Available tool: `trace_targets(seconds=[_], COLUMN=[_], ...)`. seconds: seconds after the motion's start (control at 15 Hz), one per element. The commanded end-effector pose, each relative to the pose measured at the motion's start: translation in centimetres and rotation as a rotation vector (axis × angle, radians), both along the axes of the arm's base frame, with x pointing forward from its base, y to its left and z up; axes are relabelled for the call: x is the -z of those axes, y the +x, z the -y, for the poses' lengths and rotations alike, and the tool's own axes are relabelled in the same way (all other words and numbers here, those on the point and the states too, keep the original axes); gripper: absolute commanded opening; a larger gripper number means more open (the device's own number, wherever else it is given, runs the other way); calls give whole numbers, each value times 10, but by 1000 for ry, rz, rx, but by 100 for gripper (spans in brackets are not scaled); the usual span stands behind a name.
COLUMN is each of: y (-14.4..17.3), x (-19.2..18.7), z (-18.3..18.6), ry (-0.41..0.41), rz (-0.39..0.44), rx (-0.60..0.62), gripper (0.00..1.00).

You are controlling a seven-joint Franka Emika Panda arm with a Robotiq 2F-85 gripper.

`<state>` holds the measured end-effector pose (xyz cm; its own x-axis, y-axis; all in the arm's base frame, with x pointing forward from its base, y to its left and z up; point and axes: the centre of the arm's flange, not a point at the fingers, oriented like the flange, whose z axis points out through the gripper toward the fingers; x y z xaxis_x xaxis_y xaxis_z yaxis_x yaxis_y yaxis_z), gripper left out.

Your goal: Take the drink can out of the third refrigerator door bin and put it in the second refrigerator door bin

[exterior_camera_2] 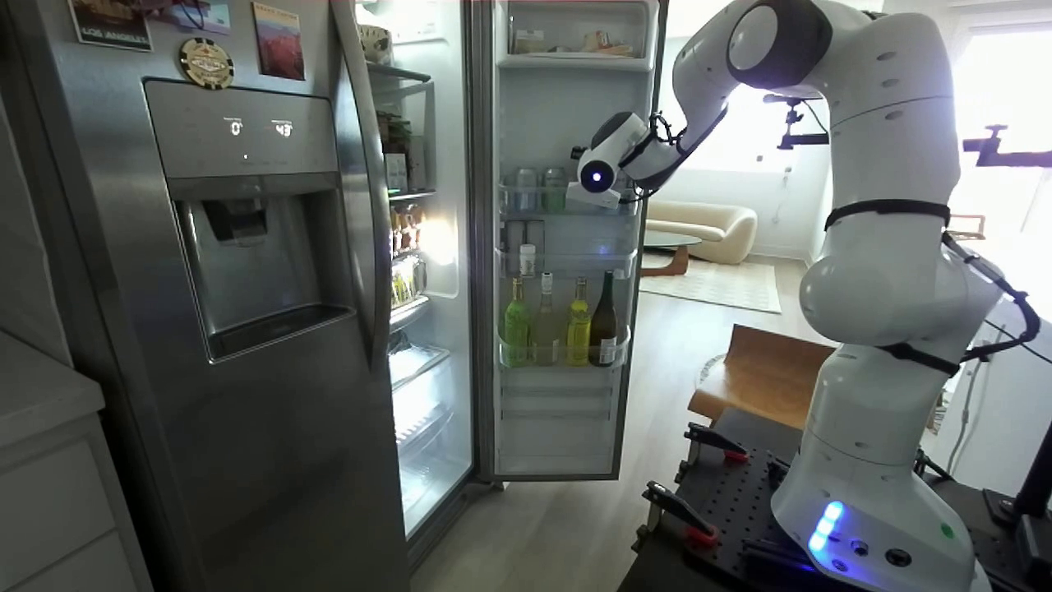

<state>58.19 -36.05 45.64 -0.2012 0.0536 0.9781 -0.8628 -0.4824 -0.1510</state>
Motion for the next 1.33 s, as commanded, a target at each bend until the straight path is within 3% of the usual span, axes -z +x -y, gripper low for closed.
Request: trace_targets(seconds=[0.0, 0.6, 0.67, 0.73, 0.8, 1.07, 1.13, 1.27], y=[23, 43, 42, 42, 42, 41, 41, 41], x=[-6, 15, 15, 15, 15, 10, 8, 4], z=[8, 0, 0, 1, 1, 4, 5, 6], ry=[2, 22, 24, 26, 27, 21, 17, 11], rz=[2, -26, -26, -26, -25, -18, -13, -6], rx=[-13, -38, -37, -37, -37, -32, -30, -30], gripper=[47, 47, 52, 67, 74, 82, 91, 92])
